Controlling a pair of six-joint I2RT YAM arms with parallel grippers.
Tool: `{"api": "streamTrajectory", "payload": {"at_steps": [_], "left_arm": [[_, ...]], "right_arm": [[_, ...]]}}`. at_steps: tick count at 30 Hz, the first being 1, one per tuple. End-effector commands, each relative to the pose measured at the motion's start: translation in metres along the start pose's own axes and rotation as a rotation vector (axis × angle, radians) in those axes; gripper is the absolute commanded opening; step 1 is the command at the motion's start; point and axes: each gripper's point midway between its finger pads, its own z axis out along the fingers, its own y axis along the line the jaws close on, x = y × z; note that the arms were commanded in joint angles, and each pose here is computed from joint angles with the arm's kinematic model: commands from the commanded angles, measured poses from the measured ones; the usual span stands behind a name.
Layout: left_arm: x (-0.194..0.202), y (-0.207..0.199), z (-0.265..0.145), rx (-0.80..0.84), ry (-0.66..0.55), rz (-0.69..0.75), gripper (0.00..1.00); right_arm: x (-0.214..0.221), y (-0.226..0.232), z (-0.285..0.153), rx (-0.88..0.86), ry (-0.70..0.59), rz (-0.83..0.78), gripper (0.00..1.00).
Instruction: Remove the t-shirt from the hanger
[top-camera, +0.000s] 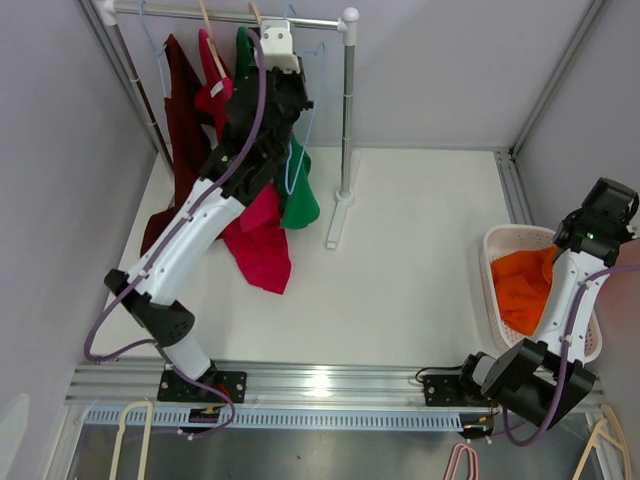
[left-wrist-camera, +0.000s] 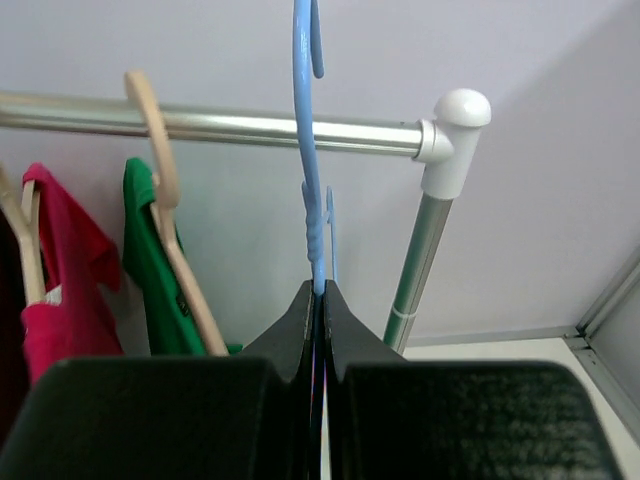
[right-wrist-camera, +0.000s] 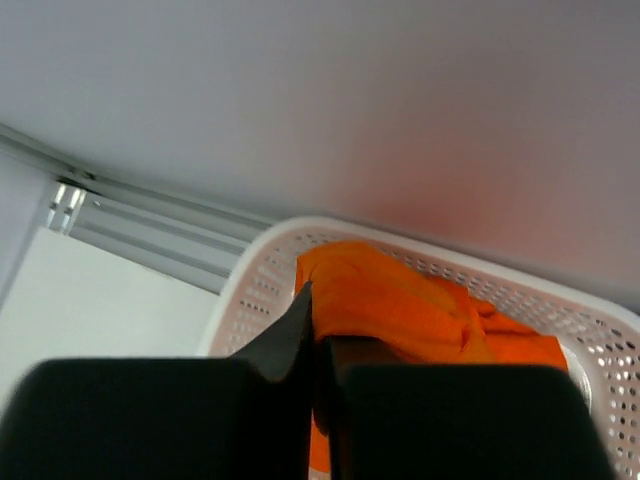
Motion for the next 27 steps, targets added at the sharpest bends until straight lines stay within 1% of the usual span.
{"api": "streamTrajectory", "payload": {"at_steps": [1, 2, 3, 5, 6, 7, 9, 11, 12, 13, 19, 20, 22, 23, 24, 26, 27], "left_arm": [[-0.037, -0.004, 0.009, 0.013, -0.098, -0.014, 0.01], [-0.019, -0.009, 0.02, 0.005, -0.066, 0.008, 0.01], [-0.036, -0.006, 0.021, -0.018, -0.1, -0.009, 0.01], [-0.024, -0.012, 0.034, -0.025, -0.095, 0.011, 0.01], [-0.024, -0.013, 0.038, -0.029, -0.108, 0.013, 0.01], [-0.022, -0.013, 0.041, -0.038, -0.118, 0.025, 0.01], [-0.02, -0.015, 0.052, -0.062, -0.159, 0.022, 0.01], [-0.02, -0.015, 0.057, -0.079, -0.177, 0.043, 0.01], [-0.009, -0.018, 0.064, -0.083, -0.171, 0.055, 0.01], [-0.016, -0.018, 0.065, -0.086, -0.189, 0.054, 0.01], [-0.009, -0.017, 0.076, -0.128, -0.214, 0.061, 0.01], [-0.009, -0.013, 0.076, -0.154, -0.22, 0.056, 0.01], [-0.013, -0.01, 0.079, -0.179, -0.247, 0.069, 0.01], [-0.004, -0.012, 0.083, -0.179, -0.239, 0.08, 0.01], [-0.012, -0.011, 0.083, -0.182, -0.255, 0.077, 0.01], [-0.004, -0.013, 0.088, -0.189, -0.253, 0.095, 0.01], [-0.007, -0.015, 0.089, -0.18, -0.264, 0.093, 0.01]], "right_arm": [[0.009, 0.004, 0.0, -0.047, 0.036, 0.032, 0.12], [0.01, 0.004, -0.001, -0.049, 0.039, 0.028, 0.27], [0.008, 0.004, -0.001, -0.049, 0.038, 0.025, 0.4], [0.006, 0.004, -0.002, -0.052, 0.031, 0.026, 0.57], [0.004, 0.004, -0.004, -0.051, 0.023, 0.03, 0.69], [0.0, 0.004, -0.007, -0.061, 0.013, 0.034, 0.83], [-0.005, 0.004, -0.012, -0.067, -0.003, 0.044, 0.99], [-0.013, 0.007, -0.019, -0.099, -0.026, 0.037, 1.0], [-0.016, 0.006, -0.021, -0.103, -0.035, 0.035, 0.99], [-0.023, 0.008, -0.024, -0.113, -0.05, 0.035, 0.99], [-0.054, 0.027, -0.046, -0.211, -0.081, 0.023, 0.99], [-0.064, 0.031, -0.056, -0.241, -0.097, 0.033, 0.99], [-0.07, 0.04, -0.07, -0.315, -0.106, 0.04, 1.0], [-0.075, 0.042, -0.077, -0.341, -0.124, 0.049, 0.99], [-0.081, 0.041, -0.089, -0.363, -0.148, 0.059, 0.99], [-0.085, 0.044, -0.099, -0.399, -0.163, 0.058, 1.0], [-0.089, 0.044, -0.103, -0.41, -0.171, 0.06, 1.0]]}}
